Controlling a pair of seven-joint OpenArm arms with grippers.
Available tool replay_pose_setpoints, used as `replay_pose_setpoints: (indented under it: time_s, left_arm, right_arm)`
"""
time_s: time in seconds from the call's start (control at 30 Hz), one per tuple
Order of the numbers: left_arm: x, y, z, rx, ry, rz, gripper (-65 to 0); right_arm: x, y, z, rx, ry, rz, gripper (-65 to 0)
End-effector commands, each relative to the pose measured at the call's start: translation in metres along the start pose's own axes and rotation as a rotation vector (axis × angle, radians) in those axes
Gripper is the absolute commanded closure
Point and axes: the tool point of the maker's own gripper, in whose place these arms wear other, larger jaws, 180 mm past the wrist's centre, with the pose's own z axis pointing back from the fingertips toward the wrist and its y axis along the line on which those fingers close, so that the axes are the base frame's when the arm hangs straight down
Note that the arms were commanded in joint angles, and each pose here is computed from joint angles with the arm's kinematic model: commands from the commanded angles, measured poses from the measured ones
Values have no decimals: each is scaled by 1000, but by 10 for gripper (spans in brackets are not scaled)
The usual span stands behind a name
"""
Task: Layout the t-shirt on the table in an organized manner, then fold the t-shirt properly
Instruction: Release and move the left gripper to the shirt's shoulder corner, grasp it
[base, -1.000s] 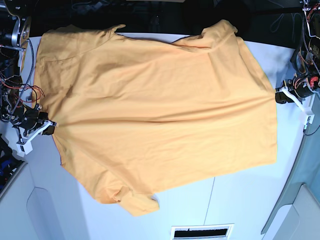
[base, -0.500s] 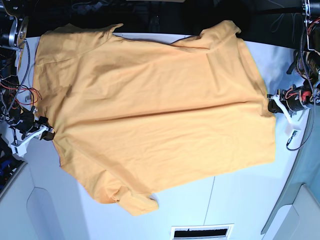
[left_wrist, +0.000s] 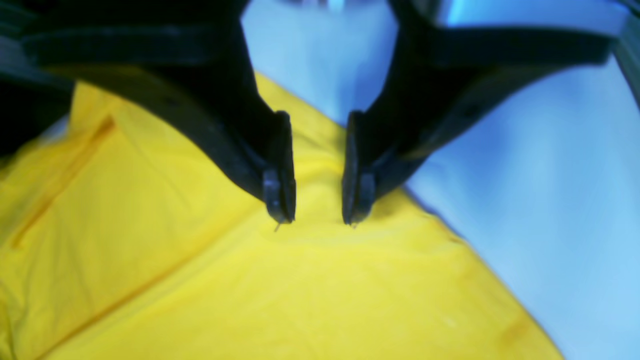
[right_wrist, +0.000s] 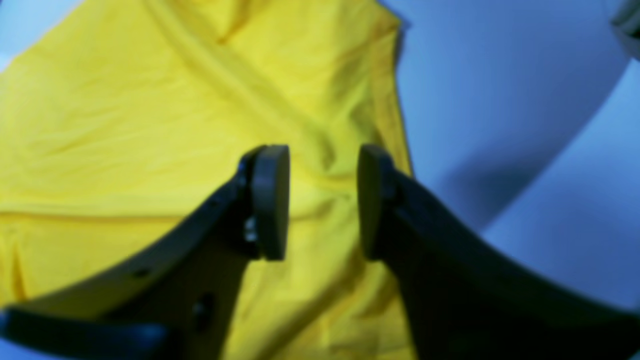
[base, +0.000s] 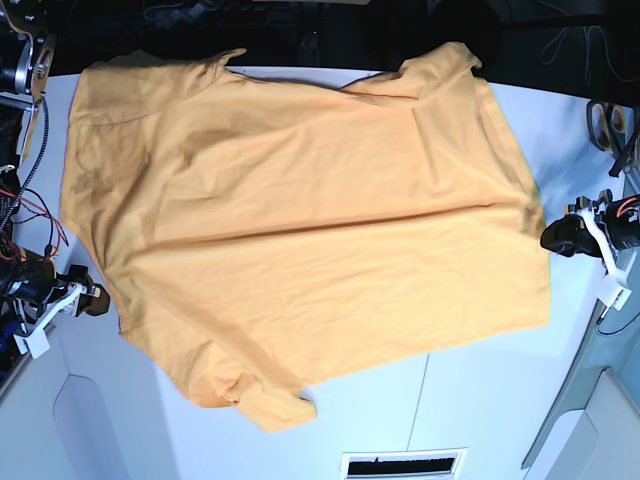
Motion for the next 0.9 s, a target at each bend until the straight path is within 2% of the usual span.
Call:
replay_pose_setpoints:
  time_s: [0.0, 0.07, 0.2, 0.3, 0.43, 0.57, 0.67, 0.73, 0.87]
  left_arm:
    - [7, -5, 8, -10, -13, -40, -193]
    - [-7, -23, 7, -43, 9, -66, -152]
    - [-39, -52, 3, -103, 56, -72, -67]
    - [-61, -64, -6, -129, 77, -34, -66]
    - [-91, -67, -25, -106, 127, -1, -66]
    - [-125, -52, -39, -35, 183, 33, -66]
    - [-133, -29, -44, 40, 199, 63, -66]
    - [-129, -11, -46, 98, 208, 79, -66]
    - [-101, 11, -55, 138, 182, 89, -65]
  right_arm:
    - [22, 0, 10, 9, -49, 14, -132]
    - [17, 3, 10, 27, -29, 3, 0]
    - [-11, 2, 6, 33, 10, -25, 0]
    - [-49, -3, 3, 25, 63, -52, 0]
    - [-97, -8, 1, 10, 97, -88, 0]
    - [-131, -13, 3, -12, 99, -110, 0]
    - [-147, -18, 4, -41, 105, -98, 0]
    - [-150, -20, 5, -55, 106, -88, 0]
    - [-144, -22, 4, -63, 72, -78, 0]
